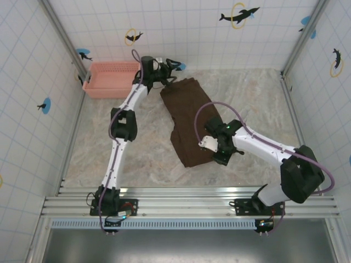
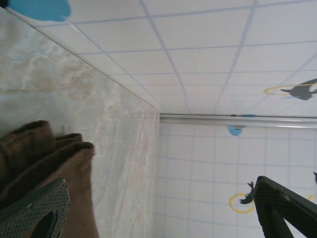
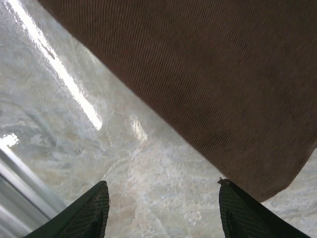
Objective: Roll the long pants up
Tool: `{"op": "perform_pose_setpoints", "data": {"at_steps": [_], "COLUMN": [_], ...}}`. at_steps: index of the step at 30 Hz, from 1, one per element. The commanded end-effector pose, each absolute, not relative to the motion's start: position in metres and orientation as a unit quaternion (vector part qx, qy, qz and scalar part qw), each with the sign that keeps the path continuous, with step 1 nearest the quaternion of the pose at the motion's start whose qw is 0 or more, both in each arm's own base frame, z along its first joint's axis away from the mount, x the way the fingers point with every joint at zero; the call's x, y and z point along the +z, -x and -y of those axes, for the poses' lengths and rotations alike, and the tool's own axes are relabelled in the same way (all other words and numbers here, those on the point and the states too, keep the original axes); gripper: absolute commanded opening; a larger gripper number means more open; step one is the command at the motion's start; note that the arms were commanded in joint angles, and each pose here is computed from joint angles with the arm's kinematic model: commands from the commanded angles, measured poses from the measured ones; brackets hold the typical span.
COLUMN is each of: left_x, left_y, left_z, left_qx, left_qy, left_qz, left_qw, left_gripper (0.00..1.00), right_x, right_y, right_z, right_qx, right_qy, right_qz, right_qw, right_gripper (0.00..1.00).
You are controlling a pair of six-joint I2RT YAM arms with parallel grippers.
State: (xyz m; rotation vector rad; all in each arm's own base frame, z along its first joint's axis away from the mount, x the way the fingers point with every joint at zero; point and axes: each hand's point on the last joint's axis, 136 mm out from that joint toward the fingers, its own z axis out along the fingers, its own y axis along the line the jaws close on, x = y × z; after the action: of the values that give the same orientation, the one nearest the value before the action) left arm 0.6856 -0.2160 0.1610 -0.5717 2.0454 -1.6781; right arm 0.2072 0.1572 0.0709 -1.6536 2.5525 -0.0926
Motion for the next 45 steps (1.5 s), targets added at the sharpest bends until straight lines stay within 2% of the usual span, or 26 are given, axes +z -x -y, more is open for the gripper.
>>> {"op": "perform_pose_setpoints", "data": {"at_steps": [1, 6, 11, 14, 18, 21, 24, 32, 40, 45], "left_x": [0.24, 0.249, 0.225, 0.193, 0.15, 0.127, 0.109, 0.105, 0.129, 0.123], "left_y": [-0.661, -0.62, -0.555, -0.51, -0.444, -0.4, -0.368, -0.342, -0.316, -0.302], "left_z": [0.23, 0.206, 0.163, 0.144, 0.124, 0.115, 0.103, 0.096, 0.141, 0.147], "left_qx": [-0.648, -0.561, -0.419, -0.35, -0.259, -0.172, -0.095, -0.068, -0.057, -0.08], "left_qy": [0.14, 0.096, 0.071, 0.058, 0.032, -0.028, -0.064, -0.083, -0.273, -0.283], "left_qz": [-0.716, -0.787, -0.87, -0.905, -0.943, -0.969, -0.984, -0.985, -0.946, -0.941], "left_qw": [0.219, 0.239, 0.249, 0.236, 0.206, 0.173, 0.137, 0.137, 0.167, 0.168], "left_gripper": [0.97, 0.97, 0.98, 0.97, 0.98, 0.97, 0.98, 0.97, 0.98, 0.98], "right_x": [0.057, 0.037, 0.022, 0.014, 0.01, 0.014, 0.02, 0.033, 0.072, 0.09], "right_y": [-0.22, -0.222, -0.221, -0.219, -0.215, -0.211, -0.202, -0.186, -0.185, -0.195], "right_z": [-0.166, -0.173, -0.184, -0.195, -0.217, -0.237, -0.254, -0.291, -0.32, -0.339], "right_qx": [-0.044, -0.04, -0.038, -0.028, 0.007, 0.055, 0.103, 0.193, 0.25, 0.299], "right_qy": [0.554, 0.559, 0.57, 0.576, 0.576, 0.556, 0.525, 0.467, 0.45, 0.407], "right_qz": [-0.829, -0.827, -0.82, -0.817, -0.817, -0.829, -0.844, -0.857, -0.838, -0.838], "right_qw": [0.069, 0.048, 0.034, 0.022, 0.001, -0.012, -0.033, -0.105, -0.18, -0.208], "right_gripper": [0.61, 0.58, 0.54, 0.43, 0.22, 0.14, 0.13, 0.11, 0.12, 0.12]}}
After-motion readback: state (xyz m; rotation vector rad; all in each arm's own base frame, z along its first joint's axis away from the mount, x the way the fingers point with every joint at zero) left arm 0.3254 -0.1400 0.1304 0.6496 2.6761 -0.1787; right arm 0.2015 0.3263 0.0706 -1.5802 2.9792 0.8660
